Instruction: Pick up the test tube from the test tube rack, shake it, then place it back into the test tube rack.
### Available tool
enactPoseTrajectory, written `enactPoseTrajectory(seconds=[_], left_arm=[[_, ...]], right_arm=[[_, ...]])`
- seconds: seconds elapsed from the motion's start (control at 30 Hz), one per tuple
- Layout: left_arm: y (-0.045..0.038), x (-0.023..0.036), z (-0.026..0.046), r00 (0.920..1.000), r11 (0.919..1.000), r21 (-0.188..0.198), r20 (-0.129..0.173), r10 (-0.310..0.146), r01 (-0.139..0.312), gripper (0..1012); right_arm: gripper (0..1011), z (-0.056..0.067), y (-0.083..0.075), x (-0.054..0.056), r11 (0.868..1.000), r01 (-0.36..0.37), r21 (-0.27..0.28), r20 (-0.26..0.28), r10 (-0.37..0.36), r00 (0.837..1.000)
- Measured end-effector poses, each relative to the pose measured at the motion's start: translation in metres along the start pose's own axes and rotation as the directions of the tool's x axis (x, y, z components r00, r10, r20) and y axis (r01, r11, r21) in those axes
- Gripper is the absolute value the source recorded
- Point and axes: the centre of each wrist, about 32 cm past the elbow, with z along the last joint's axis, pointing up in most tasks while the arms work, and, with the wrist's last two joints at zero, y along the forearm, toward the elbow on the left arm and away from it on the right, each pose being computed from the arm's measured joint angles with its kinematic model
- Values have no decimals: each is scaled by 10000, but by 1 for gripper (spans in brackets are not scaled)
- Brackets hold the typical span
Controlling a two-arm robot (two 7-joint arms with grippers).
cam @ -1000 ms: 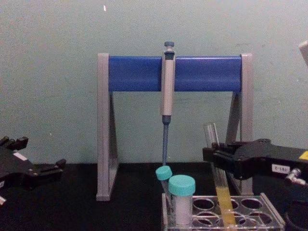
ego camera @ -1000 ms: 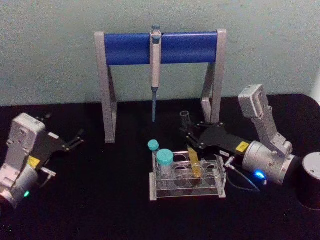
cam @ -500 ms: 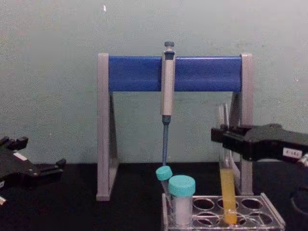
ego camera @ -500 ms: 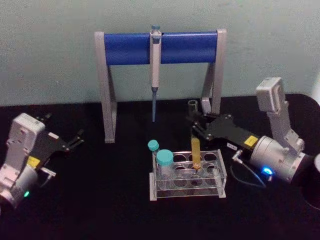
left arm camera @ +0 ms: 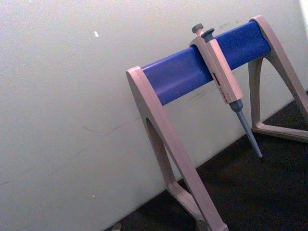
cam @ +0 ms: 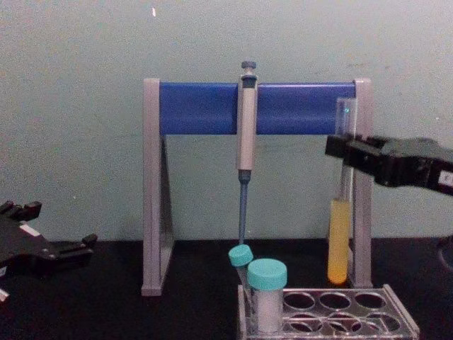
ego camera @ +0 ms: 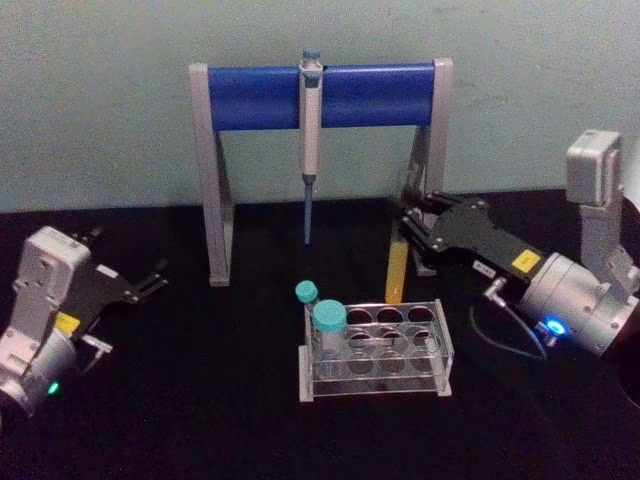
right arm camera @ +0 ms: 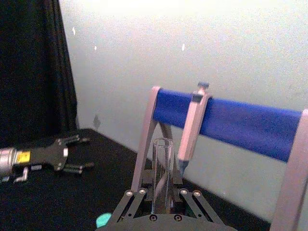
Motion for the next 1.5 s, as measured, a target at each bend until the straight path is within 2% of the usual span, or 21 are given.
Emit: enactPoseTrajectory(seconds=[0.23, 0.5, 0.73, 0.87, 1.03, 1.23, 1.33, 1.5], left_arm=[[0, 0, 0, 10000, 10000, 0, 0, 1, -1, 1001], [0, 0, 0, 10000, 10000, 1, 1, 0, 0, 1001], [0, 0, 0, 10000, 10000, 0, 0, 1, -1, 1001], [0, 0, 0, 10000, 10000, 0, 0, 0, 0, 1001], [0, 0, 0, 10000, 10000, 0, 0, 1, -1, 1001], [0, 0, 0, 10000, 10000, 0, 0, 0, 0, 1001], [0, 0, 0, 10000, 10000, 1, 0, 0, 0, 1001], [0, 0, 0, 10000, 10000, 0, 0, 0, 0, 1001]], right_arm=[[229, 19, -17, -9, 9970, 438, 642, 388, -464, 9982], [229, 0, -4, -22, 9942, 564, 919, 692, -629, 9956], [229, -10, 18, -28, 9949, 354, 950, 762, -428, 9962], [229, -12, 25, -24, 9956, -112, 934, 747, 42, 9972], [229, 19, -11, -4, 9947, -544, 867, 571, 496, 9971], [229, 122, -146, 14, 9952, -892, 410, 329, 879, 9956], [229, 196, -233, 25, 9956, -932, 107, 355, 927, 9951], [229, 302, -335, 52, 9972, -717, -232, 717, 732, 9947]])
